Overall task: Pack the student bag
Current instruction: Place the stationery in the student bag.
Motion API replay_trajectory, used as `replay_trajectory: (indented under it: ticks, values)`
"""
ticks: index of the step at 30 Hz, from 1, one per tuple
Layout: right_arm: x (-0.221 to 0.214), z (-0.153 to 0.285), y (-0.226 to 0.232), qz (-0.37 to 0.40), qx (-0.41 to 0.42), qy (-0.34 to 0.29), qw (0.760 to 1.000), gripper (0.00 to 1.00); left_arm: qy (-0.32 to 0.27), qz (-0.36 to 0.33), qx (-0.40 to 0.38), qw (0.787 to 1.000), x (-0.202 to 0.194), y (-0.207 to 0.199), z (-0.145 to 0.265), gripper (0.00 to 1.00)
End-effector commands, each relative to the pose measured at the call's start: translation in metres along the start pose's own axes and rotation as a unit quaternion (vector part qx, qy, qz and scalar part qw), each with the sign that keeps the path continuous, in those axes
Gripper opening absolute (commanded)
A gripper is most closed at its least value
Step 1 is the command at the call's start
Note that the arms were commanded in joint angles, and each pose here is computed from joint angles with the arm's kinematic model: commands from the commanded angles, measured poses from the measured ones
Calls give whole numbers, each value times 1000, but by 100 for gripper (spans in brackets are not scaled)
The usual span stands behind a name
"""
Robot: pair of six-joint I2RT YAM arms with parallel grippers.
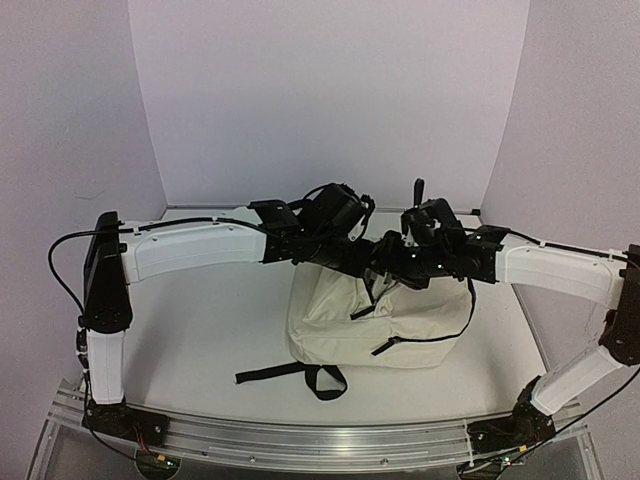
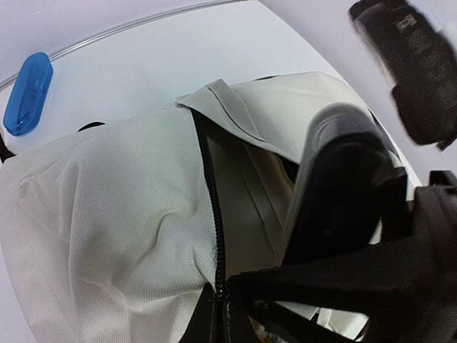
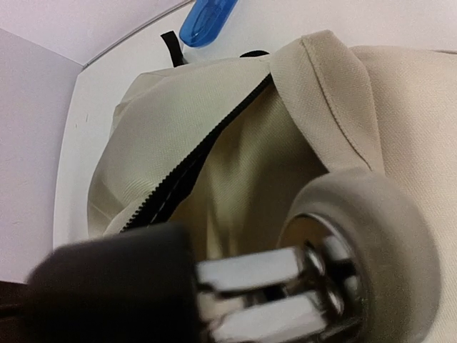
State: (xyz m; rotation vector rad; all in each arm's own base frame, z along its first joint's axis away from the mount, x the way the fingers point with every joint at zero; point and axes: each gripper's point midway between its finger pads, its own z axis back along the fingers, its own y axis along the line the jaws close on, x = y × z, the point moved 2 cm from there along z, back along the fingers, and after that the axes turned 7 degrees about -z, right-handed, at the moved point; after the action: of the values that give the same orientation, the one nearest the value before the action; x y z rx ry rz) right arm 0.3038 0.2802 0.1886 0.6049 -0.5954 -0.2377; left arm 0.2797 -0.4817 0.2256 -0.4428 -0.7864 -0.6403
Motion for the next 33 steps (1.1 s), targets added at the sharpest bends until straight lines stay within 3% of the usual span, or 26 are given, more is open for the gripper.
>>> replay_trajectory:
  ticks: [1, 7, 13, 16, 18, 20, 29, 33]
  values:
    - [45, 58, 32, 10, 23, -86, 996, 68, -84, 16, -3, 996, 46, 4, 43, 0]
    - [50, 67, 28, 12, 13, -102, 995, 78, -83, 16, -2, 996, 44, 6, 44, 0]
    - [45, 57, 13, 15, -14, -101, 995, 77, -86, 16, -3, 996, 45, 6, 46, 0]
    - [41, 49, 6, 17, -27, -95, 995, 69, -86, 16, -3, 996, 44, 6, 45, 0]
    - [37, 41, 4, 20, -31, -83, 996, 56, -86, 16, -4, 996, 44, 5, 45, 0]
    - [33, 34, 3, 22, -33, -72, 997, 48, -86, 15, -5, 996, 44, 5, 45, 0]
    - [18, 6, -5, 19, -29, -33, 999, 38, -87, 13, -8, 996, 45, 4, 45, 0]
    - [12, -8, 4, 12, 9, -8, 1000, 33, -87, 8, -15, 996, 46, 1, 44, 0]
